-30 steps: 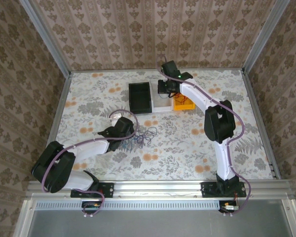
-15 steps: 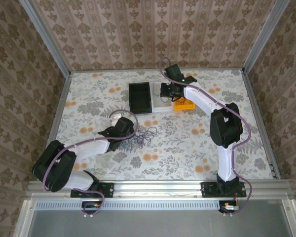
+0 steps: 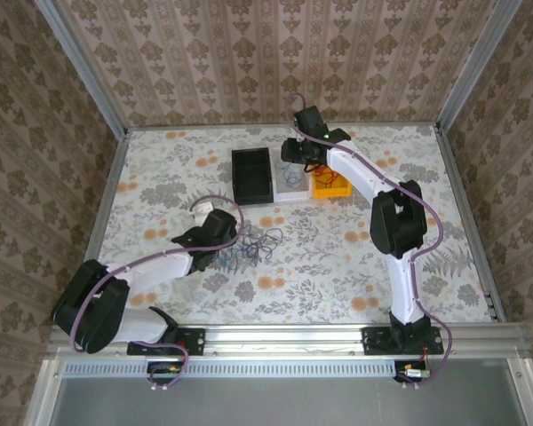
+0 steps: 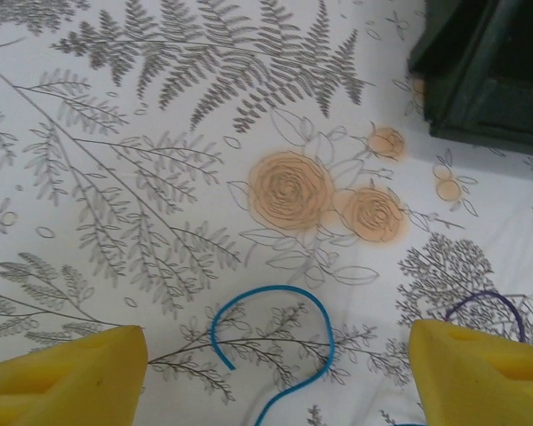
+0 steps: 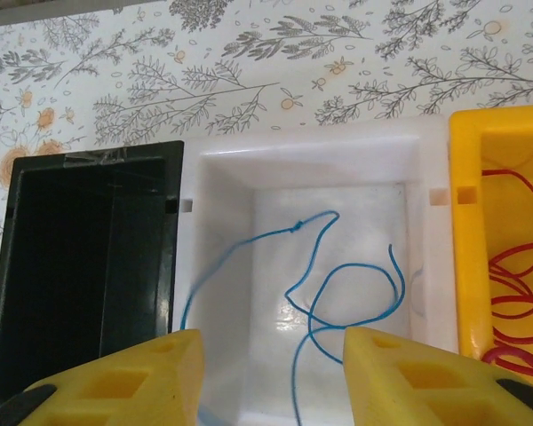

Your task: Untangle the cables

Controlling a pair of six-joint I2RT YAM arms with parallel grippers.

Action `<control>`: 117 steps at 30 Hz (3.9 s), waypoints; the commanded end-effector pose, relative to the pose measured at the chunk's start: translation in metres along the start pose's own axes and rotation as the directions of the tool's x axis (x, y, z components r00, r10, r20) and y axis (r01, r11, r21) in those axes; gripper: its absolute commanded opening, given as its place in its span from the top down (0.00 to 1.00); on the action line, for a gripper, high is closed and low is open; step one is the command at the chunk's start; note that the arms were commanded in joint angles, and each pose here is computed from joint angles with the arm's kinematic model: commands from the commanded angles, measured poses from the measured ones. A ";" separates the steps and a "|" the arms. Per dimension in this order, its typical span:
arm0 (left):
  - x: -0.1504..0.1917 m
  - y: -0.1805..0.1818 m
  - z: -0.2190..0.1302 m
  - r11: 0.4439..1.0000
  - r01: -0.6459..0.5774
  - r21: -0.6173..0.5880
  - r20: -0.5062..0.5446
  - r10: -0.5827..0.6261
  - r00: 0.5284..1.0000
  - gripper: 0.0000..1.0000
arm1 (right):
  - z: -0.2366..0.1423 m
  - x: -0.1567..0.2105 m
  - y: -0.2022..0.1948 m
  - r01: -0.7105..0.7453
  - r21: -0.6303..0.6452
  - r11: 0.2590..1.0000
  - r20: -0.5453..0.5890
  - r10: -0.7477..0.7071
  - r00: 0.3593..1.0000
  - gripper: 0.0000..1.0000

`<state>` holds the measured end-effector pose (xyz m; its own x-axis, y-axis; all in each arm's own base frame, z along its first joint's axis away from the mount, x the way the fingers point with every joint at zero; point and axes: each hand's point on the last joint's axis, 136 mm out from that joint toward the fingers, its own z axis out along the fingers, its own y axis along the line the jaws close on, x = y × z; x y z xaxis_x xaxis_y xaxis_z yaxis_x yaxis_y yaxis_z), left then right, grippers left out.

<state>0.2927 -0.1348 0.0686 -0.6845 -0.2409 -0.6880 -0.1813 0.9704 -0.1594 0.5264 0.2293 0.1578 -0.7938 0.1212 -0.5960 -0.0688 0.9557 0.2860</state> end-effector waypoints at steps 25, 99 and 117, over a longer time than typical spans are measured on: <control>0.017 0.163 -0.064 0.757 0.419 -0.502 0.117 -0.421 0.900 0.20 | -0.039 0.294 0.201 0.445 -0.593 0.671 -0.287 -0.693 0.662 0.38; -0.072 -0.157 -0.052 0.782 -0.248 0.571 0.370 0.024 0.929 0.73 | -0.221 0.101 0.163 0.070 -0.736 0.674 -0.001 -0.104 0.995 1.00; 0.007 -0.072 -0.001 0.895 -0.059 0.441 0.124 0.004 0.992 0.76 | -0.252 0.020 0.070 0.031 -0.497 0.867 0.338 0.161 0.927 1.00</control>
<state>0.3019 -0.2201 0.0848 -0.5756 -0.1951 -0.7941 0.2533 0.8808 -0.4000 0.3466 0.2509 0.3313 -0.6463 0.3030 -0.7003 -0.3870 0.6608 0.6430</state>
